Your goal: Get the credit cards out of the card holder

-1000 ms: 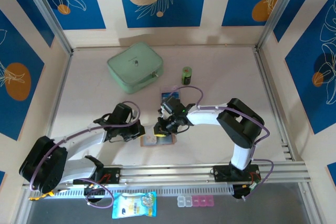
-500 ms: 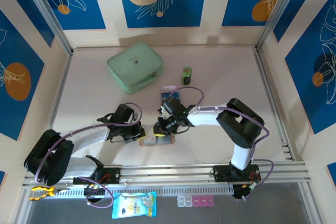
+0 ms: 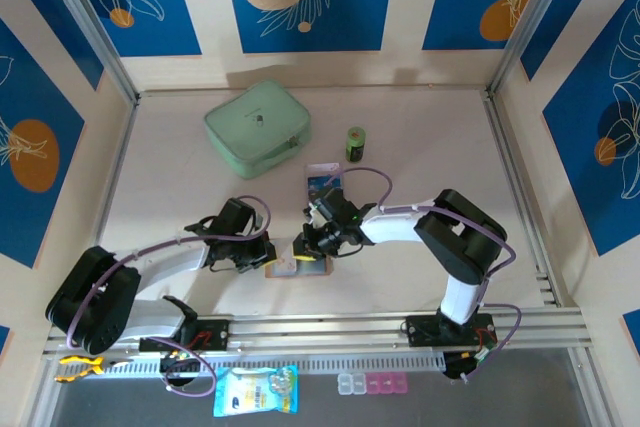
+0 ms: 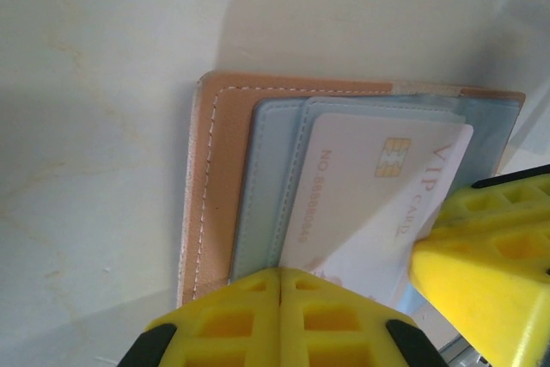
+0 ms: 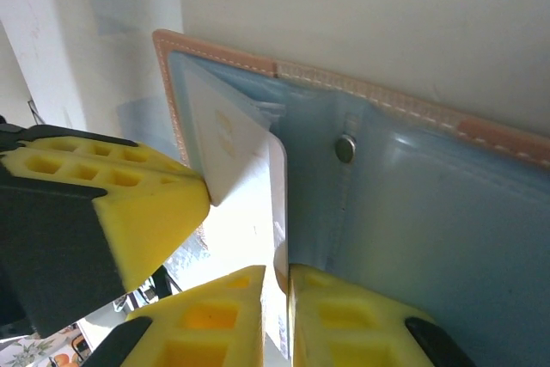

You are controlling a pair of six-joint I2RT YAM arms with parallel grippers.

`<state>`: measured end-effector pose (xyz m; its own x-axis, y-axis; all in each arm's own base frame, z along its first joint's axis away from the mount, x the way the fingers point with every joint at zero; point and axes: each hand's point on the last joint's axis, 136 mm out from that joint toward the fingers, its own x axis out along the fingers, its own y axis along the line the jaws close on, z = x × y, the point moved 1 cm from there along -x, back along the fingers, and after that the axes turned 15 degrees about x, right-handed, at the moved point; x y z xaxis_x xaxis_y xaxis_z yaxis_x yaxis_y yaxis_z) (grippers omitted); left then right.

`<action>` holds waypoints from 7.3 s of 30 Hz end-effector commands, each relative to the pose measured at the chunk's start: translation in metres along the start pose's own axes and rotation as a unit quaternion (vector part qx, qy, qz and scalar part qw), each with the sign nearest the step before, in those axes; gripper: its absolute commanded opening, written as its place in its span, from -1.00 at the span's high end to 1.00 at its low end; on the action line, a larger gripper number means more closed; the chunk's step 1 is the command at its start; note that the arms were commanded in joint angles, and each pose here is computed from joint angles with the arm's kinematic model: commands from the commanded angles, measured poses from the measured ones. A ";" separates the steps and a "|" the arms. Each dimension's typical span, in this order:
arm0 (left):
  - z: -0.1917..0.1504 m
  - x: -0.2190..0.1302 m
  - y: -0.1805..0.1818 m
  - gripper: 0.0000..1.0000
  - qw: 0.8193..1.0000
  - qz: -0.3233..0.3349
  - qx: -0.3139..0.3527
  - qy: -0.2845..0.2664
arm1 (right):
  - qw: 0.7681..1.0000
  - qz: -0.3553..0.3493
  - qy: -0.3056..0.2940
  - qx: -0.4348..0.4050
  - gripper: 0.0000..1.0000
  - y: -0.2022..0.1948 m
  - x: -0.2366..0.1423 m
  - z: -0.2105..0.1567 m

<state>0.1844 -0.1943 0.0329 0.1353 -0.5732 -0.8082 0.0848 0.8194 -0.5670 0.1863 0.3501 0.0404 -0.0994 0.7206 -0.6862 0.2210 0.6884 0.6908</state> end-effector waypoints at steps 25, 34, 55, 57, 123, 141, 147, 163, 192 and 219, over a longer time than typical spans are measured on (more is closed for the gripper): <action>-0.005 0.005 0.008 0.96 1.000 0.009 -0.010 0.013 | 0.999 0.041 0.015 -0.013 0.84 0.012 -0.003 -0.003; -0.011 0.007 0.018 0.96 0.999 0.026 -0.017 0.018 | 0.999 0.028 -0.012 -0.018 1.00 0.007 -0.013 -0.002; -0.007 0.004 0.012 0.95 1.000 0.011 -0.017 0.002 | 1.000 0.017 0.002 -0.021 1.00 -0.010 -0.025 -0.001; -0.001 -0.003 0.004 0.90 1.000 -0.003 -0.009 -0.011 | 0.999 0.029 0.012 -0.028 1.00 -0.005 -0.022 -0.003; -0.021 0.016 0.028 0.90 0.998 0.030 -0.042 0.034 | 0.997 0.079 -0.003 0.006 0.71 -0.001 -0.021 -0.003; -0.021 0.017 0.029 0.91 0.998 0.032 -0.042 0.036 | 0.996 0.083 -0.010 0.015 0.97 -0.009 -0.025 -0.003; -0.020 0.016 0.027 0.91 0.998 0.031 -0.040 0.034 | 0.997 0.078 -0.010 0.010 1.00 -0.008 -0.027 -0.004; 0.001 -0.004 -0.008 0.87 1.000 -0.019 -0.010 0.003 | 1.000 0.024 -0.017 0.005 1.00 -0.019 -0.035 -0.005; -0.018 0.022 -0.008 0.89 0.999 0.004 0.007 0.051 | 1.000 -0.023 -0.016 0.003 1.00 -0.025 -0.053 -0.006; -0.017 0.026 -0.012 0.89 0.999 -0.015 0.003 0.046 | 0.994 -0.110 -0.010 0.004 0.79 -0.014 -0.040 -0.010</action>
<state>0.1813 -0.2277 0.0293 0.0731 -0.6272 -0.7754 0.1315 0.7768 -0.6159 0.1795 0.3082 0.0634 -0.1142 0.5729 -0.8117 0.1869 0.8148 0.5488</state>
